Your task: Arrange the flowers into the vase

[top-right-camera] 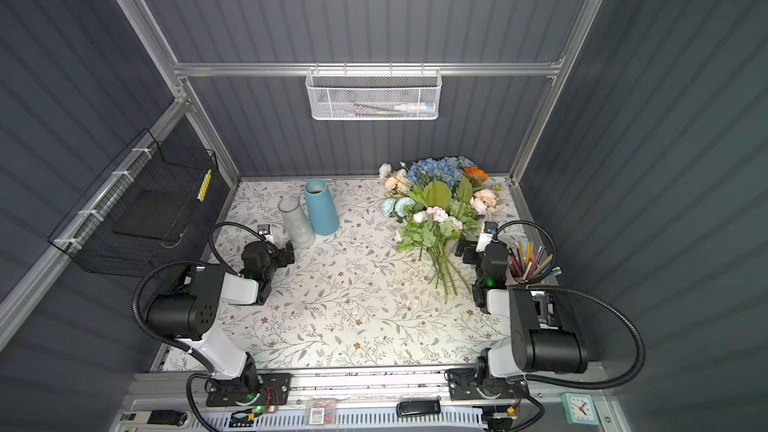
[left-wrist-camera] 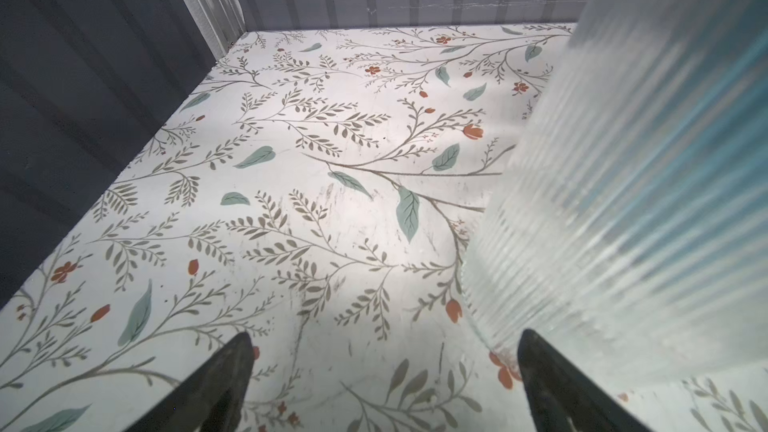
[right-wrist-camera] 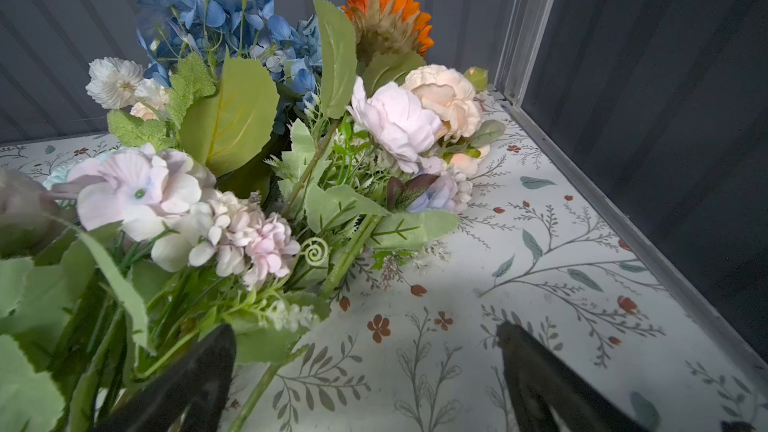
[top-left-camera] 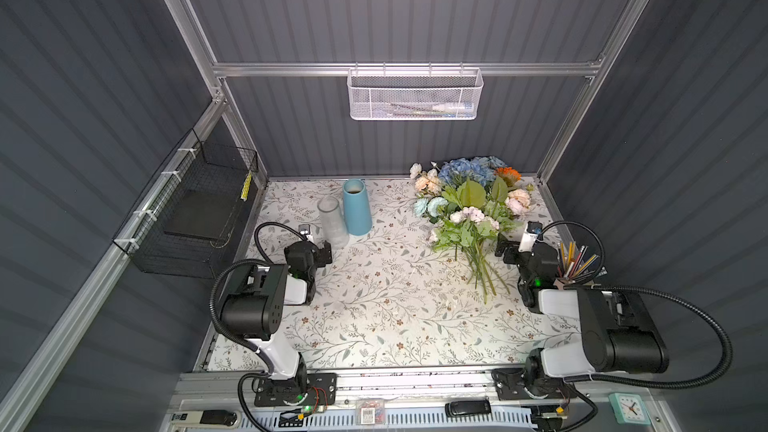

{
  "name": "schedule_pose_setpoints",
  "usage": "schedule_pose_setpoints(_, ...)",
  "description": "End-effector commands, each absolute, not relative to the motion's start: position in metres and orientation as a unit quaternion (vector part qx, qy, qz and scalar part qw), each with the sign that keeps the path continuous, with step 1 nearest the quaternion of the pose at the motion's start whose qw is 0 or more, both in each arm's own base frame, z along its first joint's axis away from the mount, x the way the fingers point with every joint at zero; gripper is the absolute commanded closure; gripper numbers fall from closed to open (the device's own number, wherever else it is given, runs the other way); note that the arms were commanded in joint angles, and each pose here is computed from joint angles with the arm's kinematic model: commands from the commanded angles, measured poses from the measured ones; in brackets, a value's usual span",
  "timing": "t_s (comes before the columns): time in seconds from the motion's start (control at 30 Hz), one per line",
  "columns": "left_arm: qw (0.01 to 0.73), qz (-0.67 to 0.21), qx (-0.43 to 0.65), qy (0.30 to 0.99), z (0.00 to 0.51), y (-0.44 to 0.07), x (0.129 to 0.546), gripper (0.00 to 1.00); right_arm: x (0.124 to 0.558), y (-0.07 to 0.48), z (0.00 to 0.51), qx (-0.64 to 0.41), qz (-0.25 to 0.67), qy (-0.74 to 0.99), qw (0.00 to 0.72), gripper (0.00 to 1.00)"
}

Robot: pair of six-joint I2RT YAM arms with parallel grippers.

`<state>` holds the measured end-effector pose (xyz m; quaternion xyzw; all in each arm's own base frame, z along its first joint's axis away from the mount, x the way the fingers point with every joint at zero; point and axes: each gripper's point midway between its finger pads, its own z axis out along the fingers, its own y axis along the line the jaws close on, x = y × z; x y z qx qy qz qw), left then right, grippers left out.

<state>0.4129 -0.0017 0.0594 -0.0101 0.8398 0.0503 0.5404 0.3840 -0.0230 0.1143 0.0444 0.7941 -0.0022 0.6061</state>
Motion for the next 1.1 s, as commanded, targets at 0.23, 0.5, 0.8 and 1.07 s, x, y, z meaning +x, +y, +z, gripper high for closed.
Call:
schedule_pose_setpoints(0.23,0.551,0.050,-0.005,0.833,0.0655,-0.0024,0.4190,0.01,0.3864,-0.0234,0.1191,0.044,0.001,0.788,0.614,0.01)
schedule_pose_setpoints(0.5,0.549,0.051,-0.005,0.834,0.0649,-0.0021,0.4191,0.01,0.3873,-0.0230,0.1191,0.043,0.002,0.789,0.613,0.01)
schedule_pose_setpoints(0.8,0.548,0.048,-0.004,0.835,0.0642,-0.0032,0.4191,0.01,0.3872,-0.0230,0.1183,0.043,0.002,0.790,0.612,0.01)
schedule_pose_setpoints(1.07,0.551,0.051,-0.006,0.833,0.0657,-0.0022,0.4190,0.01,0.3866,-0.0229,0.1190,0.043,0.002,0.789,0.613,0.01)
